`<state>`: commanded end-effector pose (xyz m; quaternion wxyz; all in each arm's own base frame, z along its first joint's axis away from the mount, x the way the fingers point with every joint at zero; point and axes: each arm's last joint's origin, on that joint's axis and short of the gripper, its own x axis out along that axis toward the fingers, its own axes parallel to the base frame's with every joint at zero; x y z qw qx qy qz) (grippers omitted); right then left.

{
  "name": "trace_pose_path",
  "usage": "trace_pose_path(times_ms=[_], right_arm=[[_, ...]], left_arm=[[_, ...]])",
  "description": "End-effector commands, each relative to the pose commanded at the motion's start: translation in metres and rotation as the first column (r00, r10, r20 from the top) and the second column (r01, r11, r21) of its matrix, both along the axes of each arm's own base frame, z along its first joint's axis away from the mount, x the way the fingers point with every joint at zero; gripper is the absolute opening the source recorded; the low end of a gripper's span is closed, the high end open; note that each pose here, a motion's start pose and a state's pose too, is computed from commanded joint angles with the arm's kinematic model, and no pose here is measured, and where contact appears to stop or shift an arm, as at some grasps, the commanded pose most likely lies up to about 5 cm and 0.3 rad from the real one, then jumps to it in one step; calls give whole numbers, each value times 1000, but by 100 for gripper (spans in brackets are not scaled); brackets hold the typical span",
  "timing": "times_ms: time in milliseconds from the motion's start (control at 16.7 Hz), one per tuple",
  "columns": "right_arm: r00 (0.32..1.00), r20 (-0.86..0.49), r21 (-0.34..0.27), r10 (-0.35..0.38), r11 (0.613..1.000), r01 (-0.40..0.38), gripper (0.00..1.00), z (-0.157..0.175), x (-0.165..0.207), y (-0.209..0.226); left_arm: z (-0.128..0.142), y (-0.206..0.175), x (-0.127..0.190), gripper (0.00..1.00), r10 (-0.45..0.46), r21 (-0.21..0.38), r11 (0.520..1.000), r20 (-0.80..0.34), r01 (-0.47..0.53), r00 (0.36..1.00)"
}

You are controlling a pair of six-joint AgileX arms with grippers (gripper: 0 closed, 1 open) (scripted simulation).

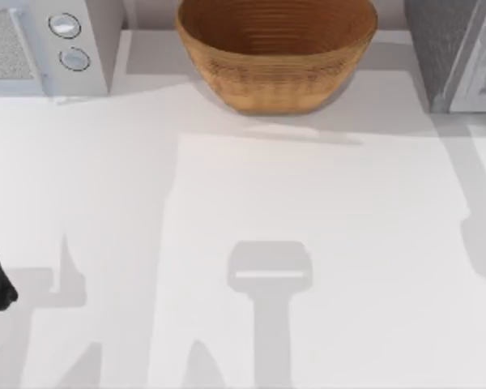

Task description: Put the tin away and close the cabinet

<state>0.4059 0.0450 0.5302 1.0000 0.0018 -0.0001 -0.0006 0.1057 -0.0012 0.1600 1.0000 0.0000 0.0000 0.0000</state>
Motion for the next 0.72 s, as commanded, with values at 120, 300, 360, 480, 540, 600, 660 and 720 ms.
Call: trace_pose_path(times_ms=[120, 300, 360, 480, 540, 600, 660, 720], right_arm=[[1000, 0, 0, 0, 1000, 0, 100, 0, 0, 0], [1000, 0, 0, 0, 1000, 0, 100, 0, 0, 0], [1000, 0, 0, 0, 1000, 0, 100, 0, 0, 0], [1000, 0, 0, 2, 1000, -2, 100, 0, 0, 1], [1000, 0, 0, 2, 1000, -2, 100, 1, -1, 1], [1000, 1, 0, 2, 1000, -2, 100, 2, -4, 0], [1000, 1, -1, 2, 1000, -2, 100, 4, -7, -1], [1000, 2, -1, 2, 1000, -2, 100, 6, -13, -2]], left_arm=[[0, 0, 0, 100, 0, 0, 1000, 0, 0, 1000], [0, 0, 0, 100, 0, 0, 1000, 0, 0, 1000], [0, 0, 0, 100, 0, 0, 1000, 0, 0, 1000], [0, 0, 0, 100, 0, 0, 1000, 0, 0, 1000], [0, 0, 0, 100, 0, 0, 1000, 0, 0, 1000], [0, 0, 0, 100, 0, 0, 1000, 0, 0, 1000], [0, 0, 0, 100, 0, 0, 1000, 0, 0, 1000], [0, 0, 0, 100, 0, 0, 1000, 0, 0, 1000]])
